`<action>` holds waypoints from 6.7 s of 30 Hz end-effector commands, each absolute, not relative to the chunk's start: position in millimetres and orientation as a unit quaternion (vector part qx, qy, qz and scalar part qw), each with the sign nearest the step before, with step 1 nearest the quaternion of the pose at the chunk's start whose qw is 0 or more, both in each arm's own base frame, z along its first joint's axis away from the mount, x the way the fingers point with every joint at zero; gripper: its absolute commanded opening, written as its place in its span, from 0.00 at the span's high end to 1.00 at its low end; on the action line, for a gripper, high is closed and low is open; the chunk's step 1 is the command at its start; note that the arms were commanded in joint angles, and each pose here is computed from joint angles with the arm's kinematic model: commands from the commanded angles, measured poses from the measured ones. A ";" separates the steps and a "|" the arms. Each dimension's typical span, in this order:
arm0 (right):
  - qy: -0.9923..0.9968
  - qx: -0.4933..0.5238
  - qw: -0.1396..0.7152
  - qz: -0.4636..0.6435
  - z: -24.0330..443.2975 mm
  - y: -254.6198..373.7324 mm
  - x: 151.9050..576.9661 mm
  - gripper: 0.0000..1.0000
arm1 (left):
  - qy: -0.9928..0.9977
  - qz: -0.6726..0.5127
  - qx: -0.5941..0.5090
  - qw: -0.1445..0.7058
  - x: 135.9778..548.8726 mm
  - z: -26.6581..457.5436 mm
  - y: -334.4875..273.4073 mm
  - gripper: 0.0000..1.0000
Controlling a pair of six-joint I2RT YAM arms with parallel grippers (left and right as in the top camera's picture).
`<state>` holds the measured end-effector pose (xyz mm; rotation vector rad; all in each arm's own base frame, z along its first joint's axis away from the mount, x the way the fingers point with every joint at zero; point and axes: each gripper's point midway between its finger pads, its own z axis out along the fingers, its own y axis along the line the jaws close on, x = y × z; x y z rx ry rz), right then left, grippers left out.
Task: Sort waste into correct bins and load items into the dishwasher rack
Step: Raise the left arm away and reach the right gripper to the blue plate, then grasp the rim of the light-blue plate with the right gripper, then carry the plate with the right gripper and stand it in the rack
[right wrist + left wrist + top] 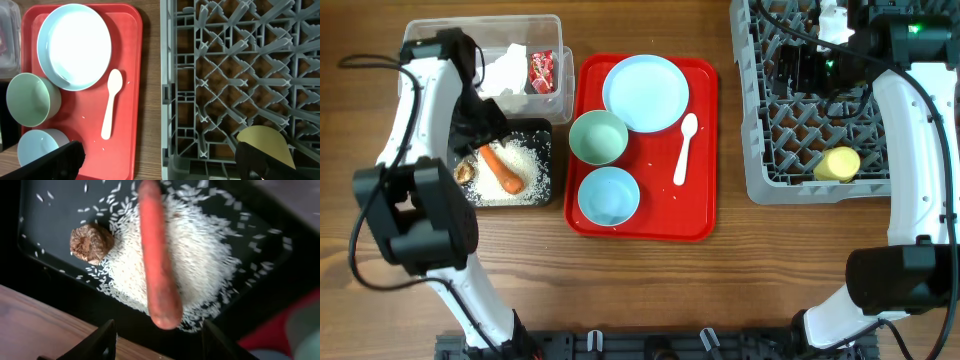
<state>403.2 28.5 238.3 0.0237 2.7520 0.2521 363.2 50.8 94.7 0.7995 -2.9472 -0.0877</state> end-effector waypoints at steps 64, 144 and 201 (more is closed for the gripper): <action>0.952 -0.012 0.222 0.210 187.7 154.3 471.0 0.06 | -0.988 0.069 0.048 -0.127 421.9 121.6 -165.9 0.30; 0.786 0.195 0.440 -0.389 339.6 -118.1 498.8 0.96 | -0.937 0.063 0.194 -0.285 425.5 252.3 -47.2 0.00; 0.849 0.097 0.431 -0.290 254.7 -166.7 566.4 0.00 | -0.937 0.063 0.194 -0.285 425.5 252.3 -47.2 0.00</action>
